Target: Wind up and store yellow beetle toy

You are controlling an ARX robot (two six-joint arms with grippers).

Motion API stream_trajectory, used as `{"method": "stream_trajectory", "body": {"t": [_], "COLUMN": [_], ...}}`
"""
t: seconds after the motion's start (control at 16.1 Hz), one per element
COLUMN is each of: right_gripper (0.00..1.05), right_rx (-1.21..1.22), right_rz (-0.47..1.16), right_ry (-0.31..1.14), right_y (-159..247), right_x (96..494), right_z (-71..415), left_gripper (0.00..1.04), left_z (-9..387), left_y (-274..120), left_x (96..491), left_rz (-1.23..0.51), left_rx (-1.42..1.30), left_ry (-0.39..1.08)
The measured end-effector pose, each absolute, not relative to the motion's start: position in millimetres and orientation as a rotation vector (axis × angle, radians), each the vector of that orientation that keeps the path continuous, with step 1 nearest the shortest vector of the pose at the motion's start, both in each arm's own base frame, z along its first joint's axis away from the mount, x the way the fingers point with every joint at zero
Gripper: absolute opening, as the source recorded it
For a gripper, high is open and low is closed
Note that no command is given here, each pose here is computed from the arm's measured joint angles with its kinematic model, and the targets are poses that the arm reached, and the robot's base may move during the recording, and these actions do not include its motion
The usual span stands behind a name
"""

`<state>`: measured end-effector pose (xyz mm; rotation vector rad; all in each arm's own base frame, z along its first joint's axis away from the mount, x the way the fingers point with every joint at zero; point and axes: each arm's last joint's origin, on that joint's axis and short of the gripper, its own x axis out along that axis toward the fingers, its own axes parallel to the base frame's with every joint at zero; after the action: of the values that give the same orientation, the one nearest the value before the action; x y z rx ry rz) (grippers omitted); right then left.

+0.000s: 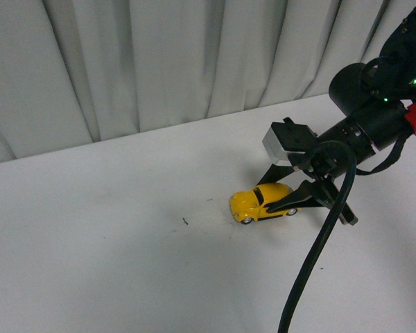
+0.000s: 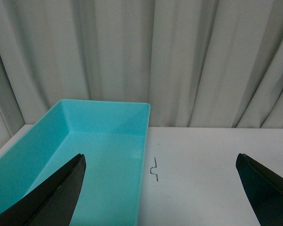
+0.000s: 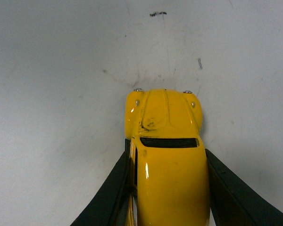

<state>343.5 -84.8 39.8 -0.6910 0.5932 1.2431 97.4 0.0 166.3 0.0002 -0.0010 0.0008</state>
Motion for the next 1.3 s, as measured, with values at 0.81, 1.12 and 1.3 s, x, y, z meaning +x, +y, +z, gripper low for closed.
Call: {"method": "stream_trajectory", "body": {"t": [0.81,1.12,1.3], "right_gripper": [0.95,0.98,0.98], "right_rx": [-0.592,-0.587,-0.589], "right_rz": [1.163,1.161,1.160], "right_ry": [0.707,0.711,0.710], "right_y": [-114,-112,-112], "right_x": [312,313,313], "right_z": [33,33,33], "left_gripper": [0.98,0.98,0.98], "left_z": [166,166,166], "left_y": [0,0,0], "left_x": [97,97,97], "left_rz": [0.001,0.001,0.001], "left_rx": [0.000,0.000,0.000], "left_ry": [-0.001,-0.001,-0.001]}}
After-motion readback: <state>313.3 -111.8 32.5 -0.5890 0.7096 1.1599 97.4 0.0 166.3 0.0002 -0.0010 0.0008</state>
